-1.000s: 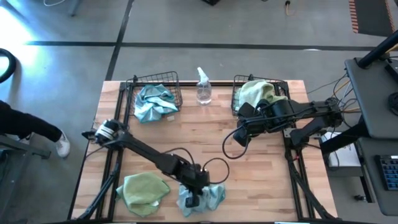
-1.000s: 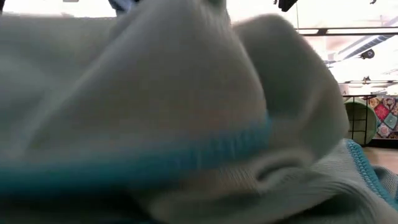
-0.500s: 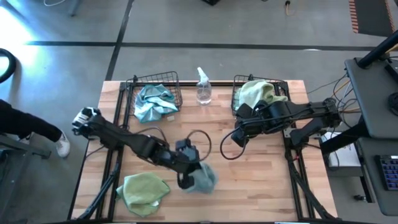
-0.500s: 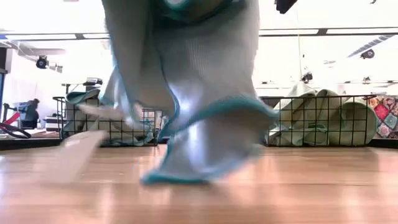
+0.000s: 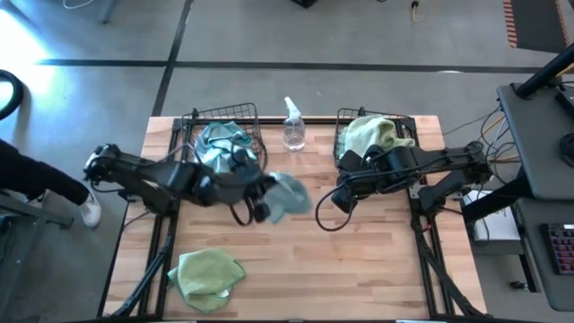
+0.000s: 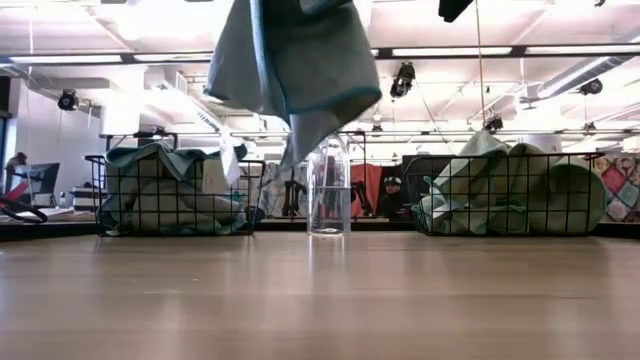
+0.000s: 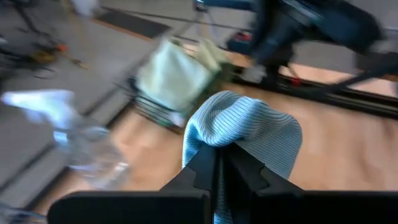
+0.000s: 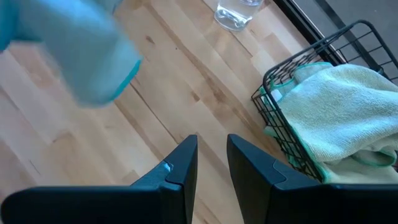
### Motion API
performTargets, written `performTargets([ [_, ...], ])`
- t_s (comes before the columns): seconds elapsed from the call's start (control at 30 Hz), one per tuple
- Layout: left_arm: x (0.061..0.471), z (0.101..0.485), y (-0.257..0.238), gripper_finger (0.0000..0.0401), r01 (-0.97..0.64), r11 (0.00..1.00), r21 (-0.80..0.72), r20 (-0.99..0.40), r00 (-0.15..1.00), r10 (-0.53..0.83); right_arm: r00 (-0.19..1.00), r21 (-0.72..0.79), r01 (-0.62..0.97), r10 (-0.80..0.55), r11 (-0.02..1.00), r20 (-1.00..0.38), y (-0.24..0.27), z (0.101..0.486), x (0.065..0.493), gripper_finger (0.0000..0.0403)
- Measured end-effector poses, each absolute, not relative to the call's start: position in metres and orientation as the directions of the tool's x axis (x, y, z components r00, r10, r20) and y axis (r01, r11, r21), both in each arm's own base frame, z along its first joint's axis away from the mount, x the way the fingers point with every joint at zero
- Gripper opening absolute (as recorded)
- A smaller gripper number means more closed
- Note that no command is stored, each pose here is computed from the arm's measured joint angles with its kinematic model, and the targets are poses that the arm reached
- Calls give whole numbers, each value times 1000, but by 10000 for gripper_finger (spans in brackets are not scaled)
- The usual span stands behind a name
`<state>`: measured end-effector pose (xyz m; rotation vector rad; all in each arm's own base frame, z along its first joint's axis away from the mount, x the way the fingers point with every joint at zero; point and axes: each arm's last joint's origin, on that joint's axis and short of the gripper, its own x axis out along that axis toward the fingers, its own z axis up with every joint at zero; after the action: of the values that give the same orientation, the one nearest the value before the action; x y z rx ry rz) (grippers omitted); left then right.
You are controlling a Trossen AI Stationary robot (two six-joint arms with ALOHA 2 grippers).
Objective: Sort microfiber towel by color & place in baskets
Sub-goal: Put the blue microfiber cloth into the left wire basket
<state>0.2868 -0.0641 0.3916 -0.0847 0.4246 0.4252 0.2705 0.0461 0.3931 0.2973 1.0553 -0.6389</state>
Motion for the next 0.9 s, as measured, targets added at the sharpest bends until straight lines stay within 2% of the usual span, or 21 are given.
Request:
performTargets([
  [0.4, 250, 426, -1, 1, -642, 756, 129, -287, 705, 648, 375, -63, 582, -336, 811, -864, 47, 394, 276, 82],
  [0.73, 212, 439, 54, 1, -787, 552, 273, -259, 493, 831, 374, -62, 585, -336, 809, -864, 47, 394, 276, 82],
  [0.9, 192, 445, 77, 1, -845, 449, 291, -243, 389, 889, 375, -60, 586, -336, 808, -864, 47, 394, 276, 82],
])
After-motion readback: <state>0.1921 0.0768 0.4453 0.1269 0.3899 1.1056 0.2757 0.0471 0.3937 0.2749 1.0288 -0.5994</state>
